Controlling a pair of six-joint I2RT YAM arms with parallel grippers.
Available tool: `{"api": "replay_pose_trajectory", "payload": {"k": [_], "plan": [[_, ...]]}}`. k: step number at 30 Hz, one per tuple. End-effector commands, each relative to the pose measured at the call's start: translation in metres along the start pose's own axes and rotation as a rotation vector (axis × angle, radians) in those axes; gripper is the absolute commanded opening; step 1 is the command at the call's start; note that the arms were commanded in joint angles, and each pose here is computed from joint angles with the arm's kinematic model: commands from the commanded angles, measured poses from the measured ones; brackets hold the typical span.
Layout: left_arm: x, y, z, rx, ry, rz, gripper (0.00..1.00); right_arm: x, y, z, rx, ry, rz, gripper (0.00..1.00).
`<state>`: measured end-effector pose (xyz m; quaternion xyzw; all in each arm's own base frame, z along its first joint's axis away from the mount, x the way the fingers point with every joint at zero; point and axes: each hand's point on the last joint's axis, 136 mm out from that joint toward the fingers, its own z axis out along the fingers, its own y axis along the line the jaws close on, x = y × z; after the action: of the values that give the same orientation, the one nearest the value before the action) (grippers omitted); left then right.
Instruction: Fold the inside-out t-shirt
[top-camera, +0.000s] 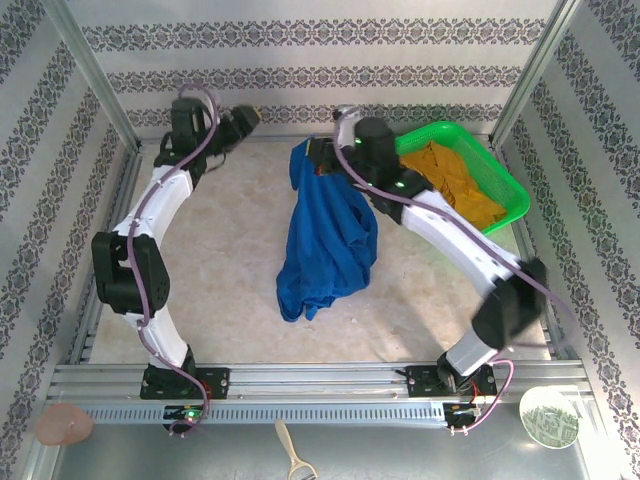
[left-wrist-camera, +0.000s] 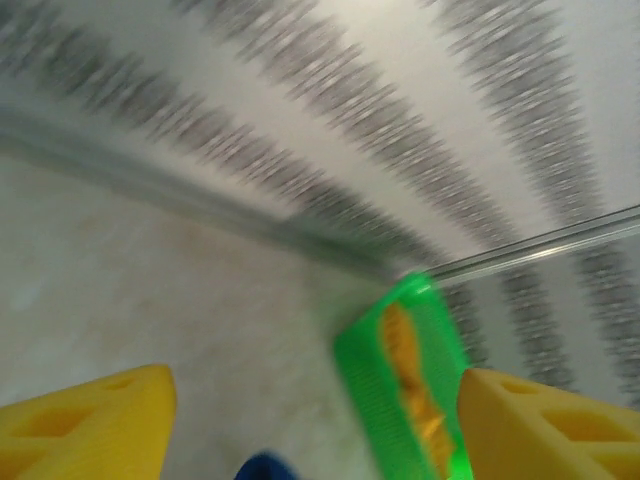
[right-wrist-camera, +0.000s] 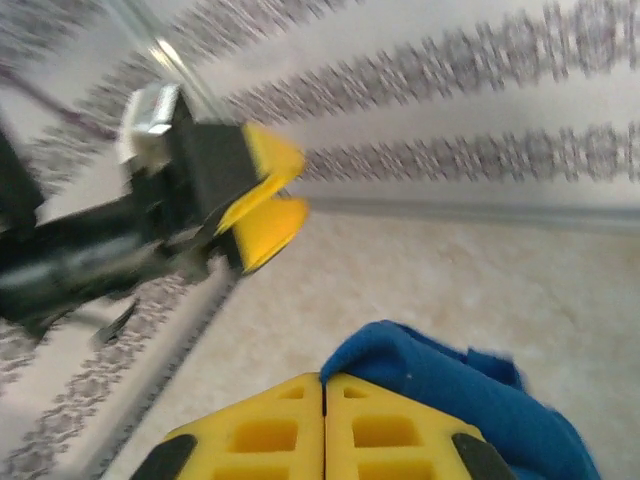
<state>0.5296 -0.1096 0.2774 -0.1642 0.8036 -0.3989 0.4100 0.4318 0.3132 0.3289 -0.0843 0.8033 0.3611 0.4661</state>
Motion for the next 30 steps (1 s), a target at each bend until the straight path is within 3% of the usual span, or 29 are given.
{"api": "replay_pose_trajectory", "payload": {"k": [1, 4, 8, 15, 18, 22, 23, 24, 27, 28, 30], "plan": [[0.017, -0.04, -0.04, 0.073, -0.017, 0.123, 0.79, 0.0, -0.012, 0.042, -0.004, 0.094, -0.007, 0.68], [0.07, -0.032, -0.051, 0.054, 0.068, 0.144, 0.81, 0.0, -0.024, 0.041, 0.035, 0.098, -0.015, 0.73], [0.153, -0.029, -0.064, -0.046, 0.182, 0.294, 0.82, 0.015, -0.057, 0.004, 0.115, 0.08, 0.05, 0.72], [0.289, -0.03, -0.037, -0.176, 0.389, 0.571, 0.83, 0.078, -0.129, -0.053, 0.27, 0.109, 0.124, 0.72], [0.322, -0.022, -0.015, -0.256, 0.433, 0.668, 0.84, 0.103, -0.149, -0.067, 0.296, 0.121, 0.173, 0.72], [0.338, 0.01, 0.014, -0.402, 0.416, 0.719, 0.84, 0.121, -0.158, -0.084, 0.321, 0.12, 0.2, 0.72], [0.342, 0.017, 0.02, -0.422, 0.425, 0.728, 0.79, 0.124, -0.16, -0.089, 0.326, 0.119, 0.204, 0.72], [0.346, 0.021, 0.024, -0.433, 0.437, 0.738, 0.65, 0.125, -0.159, -0.094, 0.328, 0.114, 0.206, 0.72], [0.333, 0.013, 0.018, -0.416, 0.392, 0.738, 0.09, 0.129, -0.158, -0.104, 0.33, 0.117, 0.207, 0.72], [0.324, 0.005, 0.011, -0.393, 0.36, 0.729, 0.0, 0.131, -0.158, -0.106, 0.33, 0.119, 0.203, 0.72], [0.297, -0.012, -0.009, -0.327, 0.289, 0.665, 0.0, 0.136, -0.158, -0.108, 0.326, 0.126, 0.21, 0.72]]}}
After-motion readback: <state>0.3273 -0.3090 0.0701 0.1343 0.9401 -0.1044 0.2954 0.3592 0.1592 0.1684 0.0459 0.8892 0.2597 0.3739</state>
